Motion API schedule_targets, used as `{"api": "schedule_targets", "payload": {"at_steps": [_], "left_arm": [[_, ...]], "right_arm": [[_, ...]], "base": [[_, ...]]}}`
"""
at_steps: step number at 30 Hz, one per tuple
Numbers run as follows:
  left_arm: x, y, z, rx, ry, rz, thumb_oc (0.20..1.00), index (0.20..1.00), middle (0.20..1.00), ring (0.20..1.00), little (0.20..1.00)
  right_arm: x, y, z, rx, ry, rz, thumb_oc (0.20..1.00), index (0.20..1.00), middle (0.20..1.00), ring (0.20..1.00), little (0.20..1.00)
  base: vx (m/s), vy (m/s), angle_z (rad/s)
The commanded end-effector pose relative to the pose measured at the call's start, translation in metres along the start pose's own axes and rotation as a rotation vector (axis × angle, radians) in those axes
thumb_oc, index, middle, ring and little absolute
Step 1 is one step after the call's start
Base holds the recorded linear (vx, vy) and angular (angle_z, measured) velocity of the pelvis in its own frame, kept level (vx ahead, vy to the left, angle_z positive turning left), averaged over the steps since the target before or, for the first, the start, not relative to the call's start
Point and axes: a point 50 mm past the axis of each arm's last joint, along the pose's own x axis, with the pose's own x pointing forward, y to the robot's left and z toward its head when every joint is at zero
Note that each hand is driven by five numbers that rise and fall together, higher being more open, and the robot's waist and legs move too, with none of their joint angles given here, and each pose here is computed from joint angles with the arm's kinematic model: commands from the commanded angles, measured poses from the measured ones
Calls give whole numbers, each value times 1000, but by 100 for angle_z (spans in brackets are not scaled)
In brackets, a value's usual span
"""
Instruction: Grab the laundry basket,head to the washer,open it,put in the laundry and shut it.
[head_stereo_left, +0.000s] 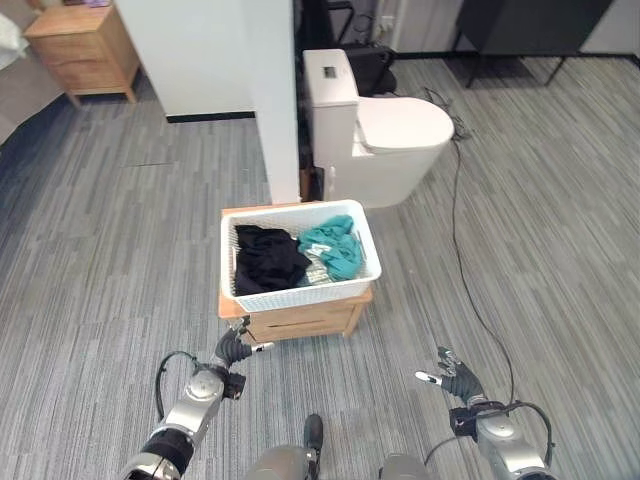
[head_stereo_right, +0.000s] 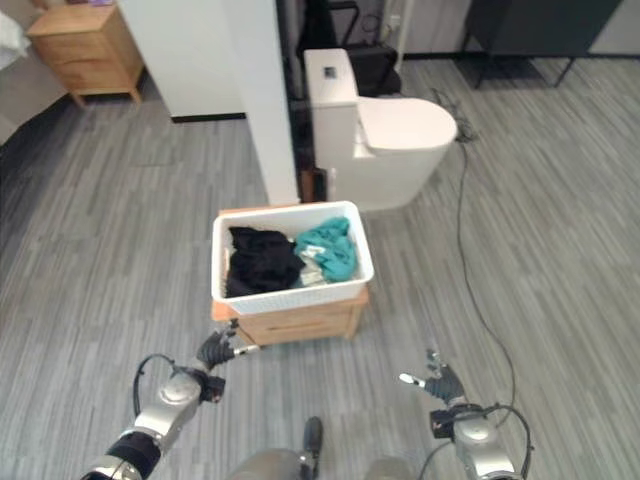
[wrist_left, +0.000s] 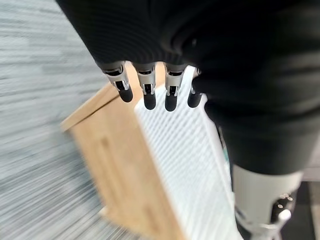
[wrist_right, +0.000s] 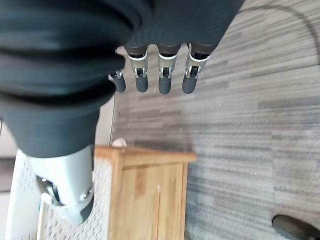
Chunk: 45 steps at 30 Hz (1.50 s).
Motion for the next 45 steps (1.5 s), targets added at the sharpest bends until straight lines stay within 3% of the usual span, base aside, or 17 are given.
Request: {"api": "schedule_targets", "payload": {"at_steps": [1,10,27,34,45], "left_arm": [[-4,4,4,-8,-59,25,1000,1000,1000,1000,1000],[-3,-5,-2,-6,-29,11,1000,1000,1000,1000,1000],[1,-21,5,-31,-48,-17,1000,1000,1000,1000,1000],[-6,-7,-2,-22,-41,22,1000,1000,1000,1000,1000],[-23,46,-2,-18,-74,174,1000,1000,1000,1000,1000]], "right_arm": [[5,-9,20,-25,-86,-9,1000,1000,1000,1000,1000],[-1,-14,7,7,-49,-29,1000,1000,1000,1000,1000],[-13,-62,9,13,-70,-222,1000,1000,1000,1000,1000],[-22,-70,0,72,-69,-309,1000,1000,1000,1000,1000],[-34,-91,14,-2,-127,-351,1000,1000,1000,1000,1000]], "base": [[130,11,-9],[192,-111,29],[84,-112,33],[117,181,-40],[63,112,-45]]}}
